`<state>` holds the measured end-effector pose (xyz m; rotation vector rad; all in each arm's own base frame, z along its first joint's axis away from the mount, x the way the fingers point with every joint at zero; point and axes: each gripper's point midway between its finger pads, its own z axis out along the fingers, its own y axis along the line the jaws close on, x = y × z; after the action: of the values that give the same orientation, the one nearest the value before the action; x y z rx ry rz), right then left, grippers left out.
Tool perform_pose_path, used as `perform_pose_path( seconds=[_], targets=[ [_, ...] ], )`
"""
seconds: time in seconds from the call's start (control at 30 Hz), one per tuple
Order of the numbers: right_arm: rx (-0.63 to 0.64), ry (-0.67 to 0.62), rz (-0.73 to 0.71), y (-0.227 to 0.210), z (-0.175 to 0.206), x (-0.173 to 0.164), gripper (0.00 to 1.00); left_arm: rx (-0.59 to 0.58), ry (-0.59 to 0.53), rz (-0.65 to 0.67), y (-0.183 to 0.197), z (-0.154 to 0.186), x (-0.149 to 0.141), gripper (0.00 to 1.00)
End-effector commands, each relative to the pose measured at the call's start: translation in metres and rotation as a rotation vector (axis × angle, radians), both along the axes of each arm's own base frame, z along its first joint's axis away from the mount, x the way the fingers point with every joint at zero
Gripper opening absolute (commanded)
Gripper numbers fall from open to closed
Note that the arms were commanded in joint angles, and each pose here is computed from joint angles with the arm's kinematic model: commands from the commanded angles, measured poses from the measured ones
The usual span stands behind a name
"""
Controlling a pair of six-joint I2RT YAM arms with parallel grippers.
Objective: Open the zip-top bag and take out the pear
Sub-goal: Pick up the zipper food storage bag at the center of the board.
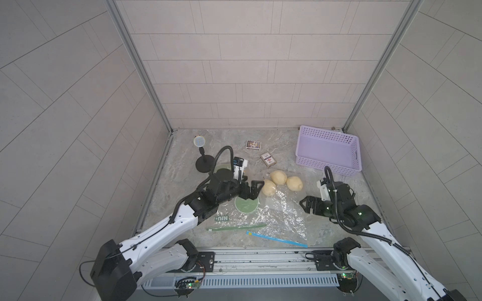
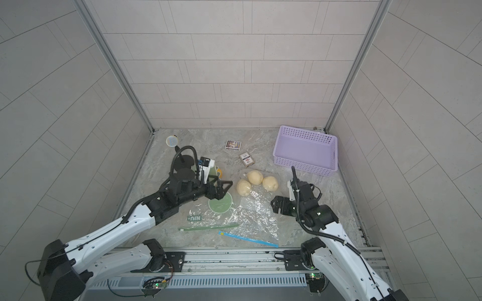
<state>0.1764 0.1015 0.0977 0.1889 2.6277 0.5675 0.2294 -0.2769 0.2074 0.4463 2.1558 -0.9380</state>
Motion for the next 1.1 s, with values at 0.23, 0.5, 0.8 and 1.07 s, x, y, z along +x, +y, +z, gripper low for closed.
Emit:
perform_pose_path(
  seconds=[0.23,0.5,0.8,1.07],
  targets=[
    [-0.058,0.224,-0.093,0.012,-0.073,-0.036,0.97,0.093,0.262,-0.069,-0.017,-0.062,-0.031,1.0],
    [0.093,0.164,-0.096,0.045,-0.088,-0.017,0.76,0.028,0.201,-0.081,-0.028,-0.03,-0.022,1.0],
    [0.262,-0.031,-0.028,0.079,0.004,0.021,0.0,-0.041,-0.028,-0.048,-0.013,0.073,0.002,1.0],
    [0.488,-0.013,0.0,0.077,0.101,0.058,0.0,-0.018,-0.399,-0.251,-0.028,0.159,-0.006,0.99]
  ],
)
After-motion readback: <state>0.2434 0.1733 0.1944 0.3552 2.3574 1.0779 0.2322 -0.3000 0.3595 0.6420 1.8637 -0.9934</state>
